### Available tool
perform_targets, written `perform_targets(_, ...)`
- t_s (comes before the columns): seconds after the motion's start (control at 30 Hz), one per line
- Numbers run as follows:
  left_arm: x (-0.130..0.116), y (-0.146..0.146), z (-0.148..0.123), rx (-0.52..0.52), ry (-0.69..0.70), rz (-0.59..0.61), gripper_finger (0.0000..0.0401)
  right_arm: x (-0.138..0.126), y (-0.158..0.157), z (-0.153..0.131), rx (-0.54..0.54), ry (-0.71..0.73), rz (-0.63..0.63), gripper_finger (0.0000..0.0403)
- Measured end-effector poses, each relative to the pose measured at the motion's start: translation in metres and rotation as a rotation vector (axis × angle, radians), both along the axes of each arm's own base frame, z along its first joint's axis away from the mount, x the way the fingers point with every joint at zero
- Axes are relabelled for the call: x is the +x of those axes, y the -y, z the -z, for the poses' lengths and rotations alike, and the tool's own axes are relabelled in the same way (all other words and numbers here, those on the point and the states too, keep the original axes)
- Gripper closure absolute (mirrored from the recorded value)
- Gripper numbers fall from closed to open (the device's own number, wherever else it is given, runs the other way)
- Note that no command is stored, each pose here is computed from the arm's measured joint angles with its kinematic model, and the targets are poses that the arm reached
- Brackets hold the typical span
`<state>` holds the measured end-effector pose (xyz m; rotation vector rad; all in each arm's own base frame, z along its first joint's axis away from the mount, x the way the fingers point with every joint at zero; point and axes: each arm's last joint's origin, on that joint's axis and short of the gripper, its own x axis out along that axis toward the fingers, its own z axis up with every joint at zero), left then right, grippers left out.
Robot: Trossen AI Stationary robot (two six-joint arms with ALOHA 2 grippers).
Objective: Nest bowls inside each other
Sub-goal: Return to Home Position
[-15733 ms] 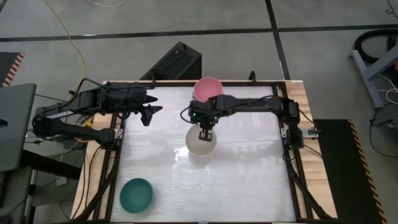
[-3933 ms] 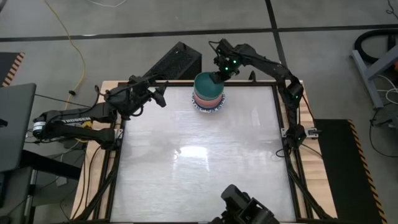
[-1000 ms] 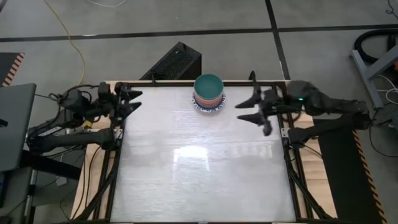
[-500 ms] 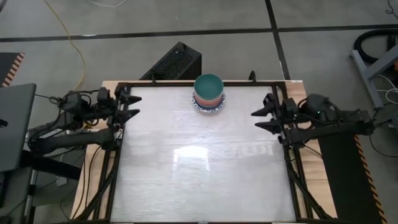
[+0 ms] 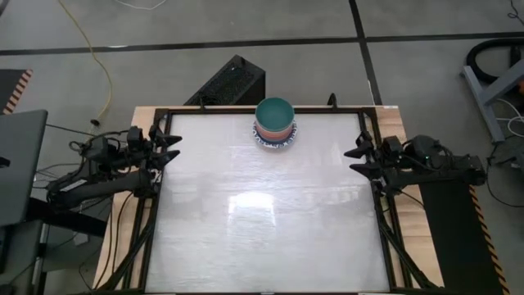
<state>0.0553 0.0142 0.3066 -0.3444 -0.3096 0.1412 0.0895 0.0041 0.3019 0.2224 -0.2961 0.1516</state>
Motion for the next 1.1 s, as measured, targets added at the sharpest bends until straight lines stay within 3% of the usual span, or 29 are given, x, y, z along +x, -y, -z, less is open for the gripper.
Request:
perform_targets(0.17,-0.007,0.002,0.021,-0.037,0.036,-0.008,0.0132,-0.007,0.001,0.027,0.033,0.061,0.013,0.0193)
perform_targets(0.33,0.001,-0.001,0.035,-0.087,-0.044,-0.007,0.0132,-0.012,0.002,0.051,0.059,0.13,0.036,0.0193)
perform_targets(0.77,0.003,-0.002,0.051,-0.086,-0.17,-0.023,0.0132,0.001,0.004,0.102,0.099,0.047,0.102,0.0193)
perform_targets(1.1,0.005,-0.002,0.058,-0.028,-0.224,-0.022,0.0132,0.003,0.004,0.106,0.031,0.007,0.127,0.0193)
